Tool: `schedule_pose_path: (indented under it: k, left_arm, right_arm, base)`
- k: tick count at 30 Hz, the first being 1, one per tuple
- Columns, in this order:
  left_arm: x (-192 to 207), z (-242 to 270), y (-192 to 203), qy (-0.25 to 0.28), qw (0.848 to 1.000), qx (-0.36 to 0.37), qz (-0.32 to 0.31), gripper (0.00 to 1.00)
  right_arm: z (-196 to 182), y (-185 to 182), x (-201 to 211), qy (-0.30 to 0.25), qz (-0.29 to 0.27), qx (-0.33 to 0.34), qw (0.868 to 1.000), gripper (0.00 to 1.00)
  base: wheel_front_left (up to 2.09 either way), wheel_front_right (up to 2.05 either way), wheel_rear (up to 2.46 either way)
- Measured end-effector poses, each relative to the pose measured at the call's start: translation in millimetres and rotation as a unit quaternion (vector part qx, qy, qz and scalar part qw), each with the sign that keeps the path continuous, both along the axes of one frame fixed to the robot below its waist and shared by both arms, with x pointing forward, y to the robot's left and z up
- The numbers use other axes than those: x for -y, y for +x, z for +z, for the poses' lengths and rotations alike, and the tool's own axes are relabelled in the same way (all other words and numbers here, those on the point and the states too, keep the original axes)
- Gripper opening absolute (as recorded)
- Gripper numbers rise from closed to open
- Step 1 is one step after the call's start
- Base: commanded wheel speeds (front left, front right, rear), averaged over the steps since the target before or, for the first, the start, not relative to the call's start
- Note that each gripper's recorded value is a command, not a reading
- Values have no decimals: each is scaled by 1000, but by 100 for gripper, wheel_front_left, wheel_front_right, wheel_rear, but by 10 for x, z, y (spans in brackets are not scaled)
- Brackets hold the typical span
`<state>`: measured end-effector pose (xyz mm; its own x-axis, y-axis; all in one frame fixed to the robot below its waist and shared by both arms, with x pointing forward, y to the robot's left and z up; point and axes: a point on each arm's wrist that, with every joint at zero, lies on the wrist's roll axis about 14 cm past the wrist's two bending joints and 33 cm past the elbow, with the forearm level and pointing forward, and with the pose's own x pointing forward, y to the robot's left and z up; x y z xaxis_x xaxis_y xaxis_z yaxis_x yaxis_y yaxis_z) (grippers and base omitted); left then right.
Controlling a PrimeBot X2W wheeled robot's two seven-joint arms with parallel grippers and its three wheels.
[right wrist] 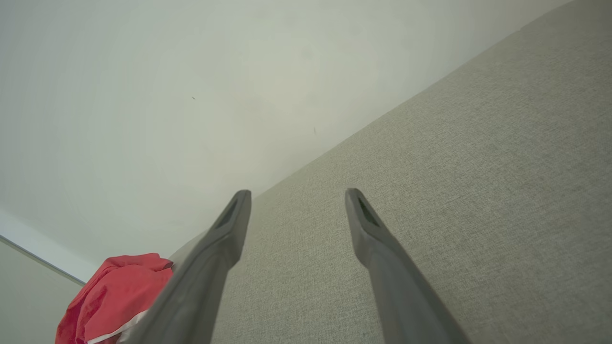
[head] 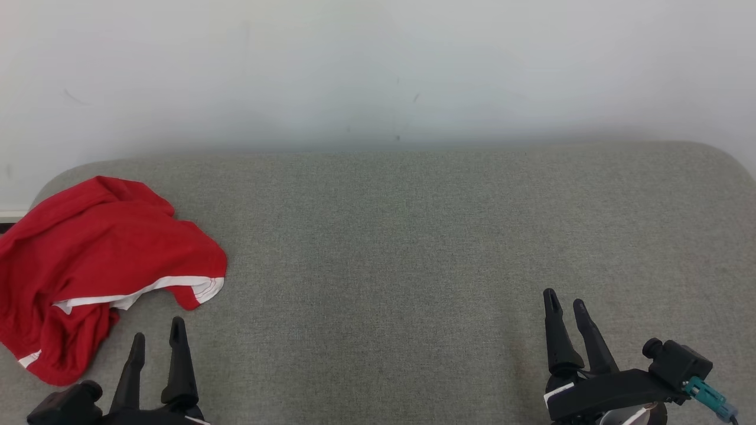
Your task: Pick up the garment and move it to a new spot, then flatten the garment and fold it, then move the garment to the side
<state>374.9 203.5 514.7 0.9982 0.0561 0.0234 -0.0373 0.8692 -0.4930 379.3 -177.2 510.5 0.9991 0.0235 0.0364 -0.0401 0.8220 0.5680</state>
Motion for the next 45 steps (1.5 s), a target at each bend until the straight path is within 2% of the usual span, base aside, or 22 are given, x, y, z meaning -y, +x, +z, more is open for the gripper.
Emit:
schedule_pose_path:
  k: [22,45]
  left_arm:
    - [62,157,-23,107,993,39,-18,100]
    - [-21,171,-78,212,976,48,-12,100]
  right_arm:
    - [103,-3,-37,-119,3,31,992,100]
    - [158,-19,-44,-221,4,55,974,100]
  base:
    - [0,0,0]
    - [0,0,0]
